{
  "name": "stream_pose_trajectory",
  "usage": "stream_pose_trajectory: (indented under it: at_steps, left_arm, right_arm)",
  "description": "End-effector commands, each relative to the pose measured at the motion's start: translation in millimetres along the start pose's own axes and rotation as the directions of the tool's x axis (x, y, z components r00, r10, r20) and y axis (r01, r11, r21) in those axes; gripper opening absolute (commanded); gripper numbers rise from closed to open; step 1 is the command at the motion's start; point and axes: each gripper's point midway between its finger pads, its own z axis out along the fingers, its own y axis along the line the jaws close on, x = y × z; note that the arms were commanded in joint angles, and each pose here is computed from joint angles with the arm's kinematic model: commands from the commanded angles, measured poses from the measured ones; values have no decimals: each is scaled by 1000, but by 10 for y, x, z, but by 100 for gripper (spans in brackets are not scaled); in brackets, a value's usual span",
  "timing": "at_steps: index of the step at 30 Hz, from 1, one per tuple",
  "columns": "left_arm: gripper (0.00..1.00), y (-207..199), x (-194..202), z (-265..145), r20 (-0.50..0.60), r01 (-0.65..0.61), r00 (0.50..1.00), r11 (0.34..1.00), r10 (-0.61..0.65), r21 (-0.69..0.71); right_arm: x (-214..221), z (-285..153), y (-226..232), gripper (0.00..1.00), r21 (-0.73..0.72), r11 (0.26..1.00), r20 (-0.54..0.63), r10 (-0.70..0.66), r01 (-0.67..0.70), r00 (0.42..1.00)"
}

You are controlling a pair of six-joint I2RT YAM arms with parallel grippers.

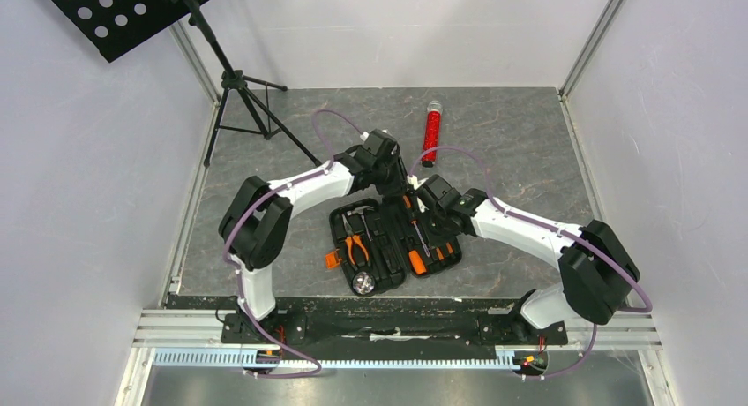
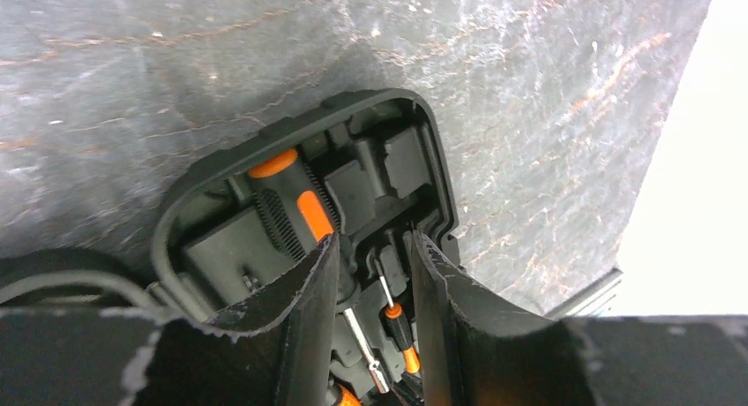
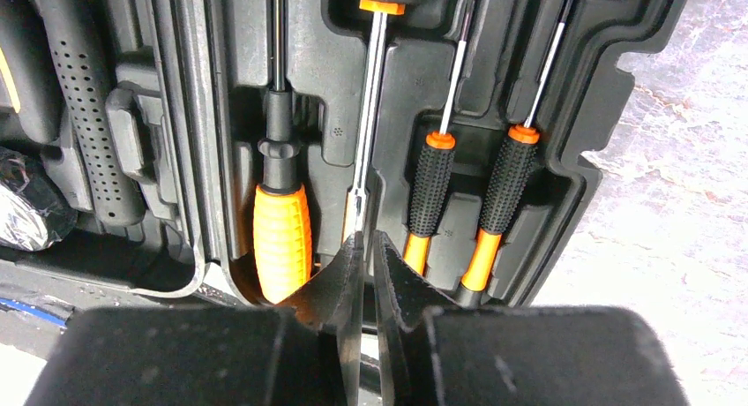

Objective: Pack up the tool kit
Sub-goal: Place the screwdriver in the toolbox.

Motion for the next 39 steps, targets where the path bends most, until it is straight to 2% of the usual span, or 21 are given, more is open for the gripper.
stream_pose_trajectory:
  at_steps: [1,8,22,32,35,39]
  left_arm:
    - [43,126,-194,-192,66,-52,996,990,61,-133]
    - [42,346,-96,25,-4,-87,996,964,89,-252]
    - [27,393,109,238,-53,-81,996,960,69,-268]
    - [19,421,138,243,-55,-63,997,959,49,-276]
    - [18,436,150,255,-58,-60,997,959,45,-279]
    - [17,445,163,262,-61,-57,997,958,41,-280]
  right_arm:
    - [-96,-76,28,10,-5,1000,44,0,0,999]
    - [-76,-24,47,11,-16,1000,40,2,-1,999]
    - [58,93,18,11,-9,1000,15,11,-11,1000]
    - [-315,-172,147,12,-49,999,127,17,-11,992]
    - [-213,-107,228,14,-84,996,86,5,2,996]
    - [-83,-3,175,14,-57,998,54,14,-11,998]
